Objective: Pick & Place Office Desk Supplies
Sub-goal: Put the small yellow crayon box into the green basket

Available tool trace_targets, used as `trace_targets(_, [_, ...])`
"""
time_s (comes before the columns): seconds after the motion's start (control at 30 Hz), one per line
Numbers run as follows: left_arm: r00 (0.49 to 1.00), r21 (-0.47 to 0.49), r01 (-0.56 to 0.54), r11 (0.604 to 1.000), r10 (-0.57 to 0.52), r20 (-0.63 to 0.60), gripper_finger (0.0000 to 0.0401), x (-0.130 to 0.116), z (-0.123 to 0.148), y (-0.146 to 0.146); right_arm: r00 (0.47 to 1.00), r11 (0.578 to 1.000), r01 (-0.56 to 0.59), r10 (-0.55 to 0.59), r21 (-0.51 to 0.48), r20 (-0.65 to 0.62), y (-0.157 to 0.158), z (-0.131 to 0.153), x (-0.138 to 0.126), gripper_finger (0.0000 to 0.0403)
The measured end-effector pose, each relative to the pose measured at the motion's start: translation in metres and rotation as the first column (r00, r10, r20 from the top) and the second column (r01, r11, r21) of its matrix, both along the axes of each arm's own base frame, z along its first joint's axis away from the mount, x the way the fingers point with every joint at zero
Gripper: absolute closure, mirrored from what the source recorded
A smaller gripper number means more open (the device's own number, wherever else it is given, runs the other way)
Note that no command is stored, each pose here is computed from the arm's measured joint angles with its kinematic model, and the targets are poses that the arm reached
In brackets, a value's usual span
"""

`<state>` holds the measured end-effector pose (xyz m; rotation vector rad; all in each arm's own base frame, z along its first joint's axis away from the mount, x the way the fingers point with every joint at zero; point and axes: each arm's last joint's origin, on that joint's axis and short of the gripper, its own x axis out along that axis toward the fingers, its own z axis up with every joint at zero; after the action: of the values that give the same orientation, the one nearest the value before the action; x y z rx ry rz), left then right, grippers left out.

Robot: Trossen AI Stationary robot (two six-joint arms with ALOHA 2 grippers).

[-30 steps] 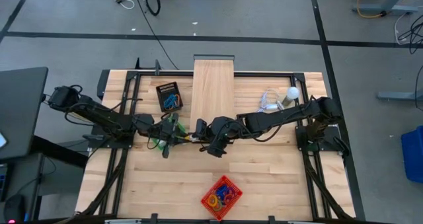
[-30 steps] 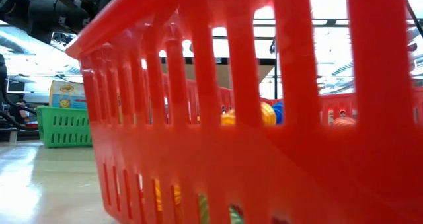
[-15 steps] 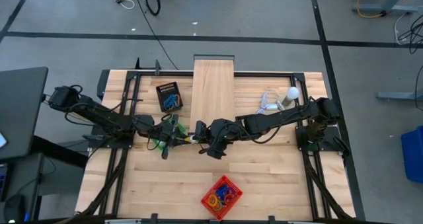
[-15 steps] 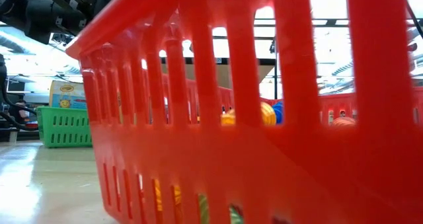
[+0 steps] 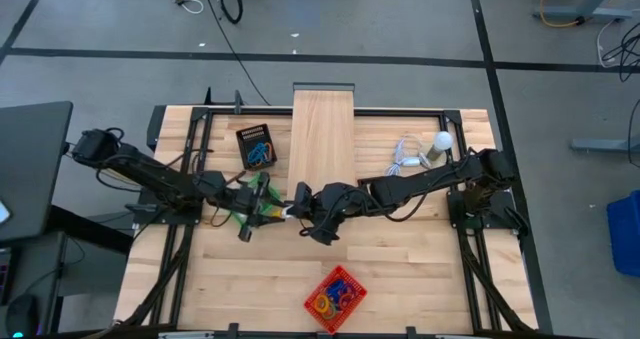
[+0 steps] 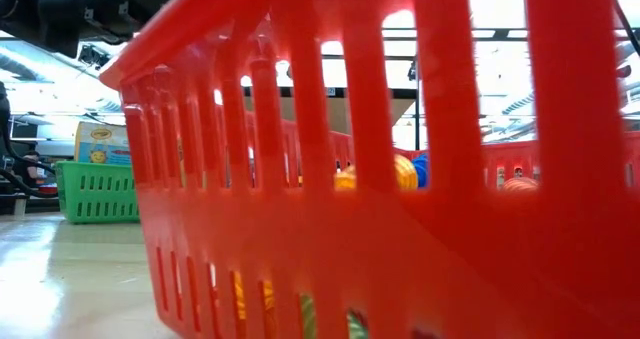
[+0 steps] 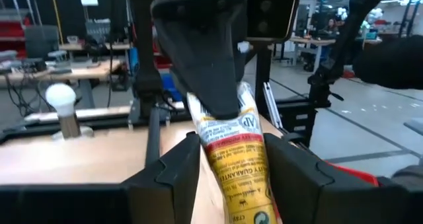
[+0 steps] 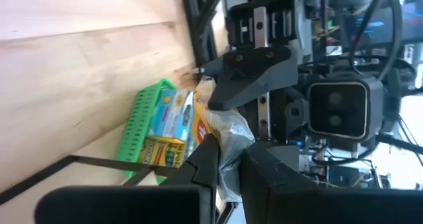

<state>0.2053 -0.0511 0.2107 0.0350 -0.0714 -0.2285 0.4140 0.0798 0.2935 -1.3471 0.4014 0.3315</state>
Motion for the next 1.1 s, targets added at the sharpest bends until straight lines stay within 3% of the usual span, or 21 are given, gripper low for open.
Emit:
trace_targets(0.3, [0.982,0.056,0.013,0.998,-0.023,0.188,0.0233,-0.021,0.029,-0.01,0.998,0.994,0.048,-0.052,0.098,0.037,0.005,0.003,0.0,0.0366])
trace_targets(0.6, [0.954,0.108,-0.094,0.99,0.059,0.294,0.0232,-0.046,0.048,-0.022,0.983,0.926,0.014,-0.081,0.377,0.162,0.001,0.02,0.006,0.0367])
trace_targets(0.67, [0.953,0.123,-0.118,0.985,0.077,0.293,0.0232,-0.048,0.048,-0.025,0.979,0.905,-0.026,-0.062,0.425,0.192,-0.001,0.024,0.008,0.0367])
trace_targets(0.8, [0.942,0.127,-0.154,0.98,0.107,0.319,0.0232,-0.053,0.051,-0.03,0.957,0.823,-0.157,-0.009,0.545,0.289,-0.006,0.035,0.011,0.0367])
trace_targets(0.93, [0.923,0.144,-0.155,0.977,0.092,0.373,0.0232,-0.058,0.057,-0.035,0.918,0.772,-0.277,0.037,0.573,0.394,-0.009,0.047,0.012,0.0367])
trace_targets(1.1, [0.926,0.251,-0.176,0.952,0.073,0.371,0.0232,-0.065,0.053,-0.044,0.84,0.736,-0.39,0.038,0.553,0.541,-0.008,0.068,0.008,0.0367])
